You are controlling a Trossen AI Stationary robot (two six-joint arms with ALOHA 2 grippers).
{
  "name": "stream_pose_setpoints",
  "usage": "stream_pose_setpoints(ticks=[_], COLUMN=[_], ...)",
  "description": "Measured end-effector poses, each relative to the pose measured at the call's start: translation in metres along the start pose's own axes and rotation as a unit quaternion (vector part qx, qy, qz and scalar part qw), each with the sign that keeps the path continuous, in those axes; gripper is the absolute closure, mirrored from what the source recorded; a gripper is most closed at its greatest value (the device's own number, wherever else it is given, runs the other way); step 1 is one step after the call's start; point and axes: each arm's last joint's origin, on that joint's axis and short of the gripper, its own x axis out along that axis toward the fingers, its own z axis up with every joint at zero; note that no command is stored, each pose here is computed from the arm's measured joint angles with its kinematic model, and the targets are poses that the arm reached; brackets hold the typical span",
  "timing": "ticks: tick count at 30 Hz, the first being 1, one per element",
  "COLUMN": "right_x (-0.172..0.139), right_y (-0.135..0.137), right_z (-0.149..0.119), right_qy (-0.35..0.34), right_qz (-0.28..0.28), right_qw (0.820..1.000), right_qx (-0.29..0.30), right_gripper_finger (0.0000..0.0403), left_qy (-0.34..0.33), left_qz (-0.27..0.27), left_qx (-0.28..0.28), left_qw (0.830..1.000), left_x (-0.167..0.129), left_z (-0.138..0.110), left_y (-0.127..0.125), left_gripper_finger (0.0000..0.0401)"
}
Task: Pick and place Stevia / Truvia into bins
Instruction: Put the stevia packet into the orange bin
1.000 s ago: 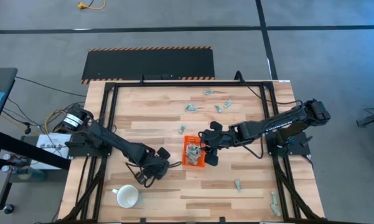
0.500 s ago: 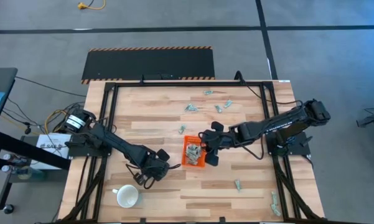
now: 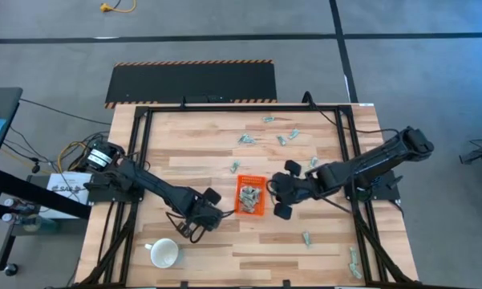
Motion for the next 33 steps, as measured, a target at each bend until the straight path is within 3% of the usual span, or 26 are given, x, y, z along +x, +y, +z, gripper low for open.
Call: stream_pose_setpoints(ticks=[7,13,19,26,30,33], right_x=[-0.024,-0.042,-0.059,-0.059,-0.055,-0.055], right_y=[0.012,0.028,0.046,0.054,0.057,0.06], right_z=[-0.029,-0.058,-0.083,-0.115,-0.127,-0.13], right_qy=[0.049,0.067,0.035,0.049,0.047,0.045], right_qz=[-0.04,-0.081,-0.09,-0.08,-0.063,-0.052], right_qw=[0.997,0.991,0.989,0.981,0.979,0.978], right_qx=[0.043,0.078,0.11,0.169,0.189,0.196], right_gripper_finger=[0.0307,0.0307,0.0307,0.0307,0.0307,0.0307], left_qy=[0.006,-0.035,-0.139,-0.291,-0.314,-0.291], left_qz=[0.088,0.119,0.105,0.077,0.056,0.045], left_qx=[0.01,-0.008,-0.023,-0.071,-0.106,-0.125], left_qw=[0.996,0.992,0.984,0.951,0.942,0.948], left_x=[-0.024,-0.041,-0.053,-0.054,-0.036,-0.017], left_z=[0.01,0.013,0.012,0.014,0.016,0.014], left_y=[0.024,0.067,0.112,0.154,0.167,0.171], left_gripper_finger=[0.0398,0.0398,0.0399,0.0395,0.039,0.039])
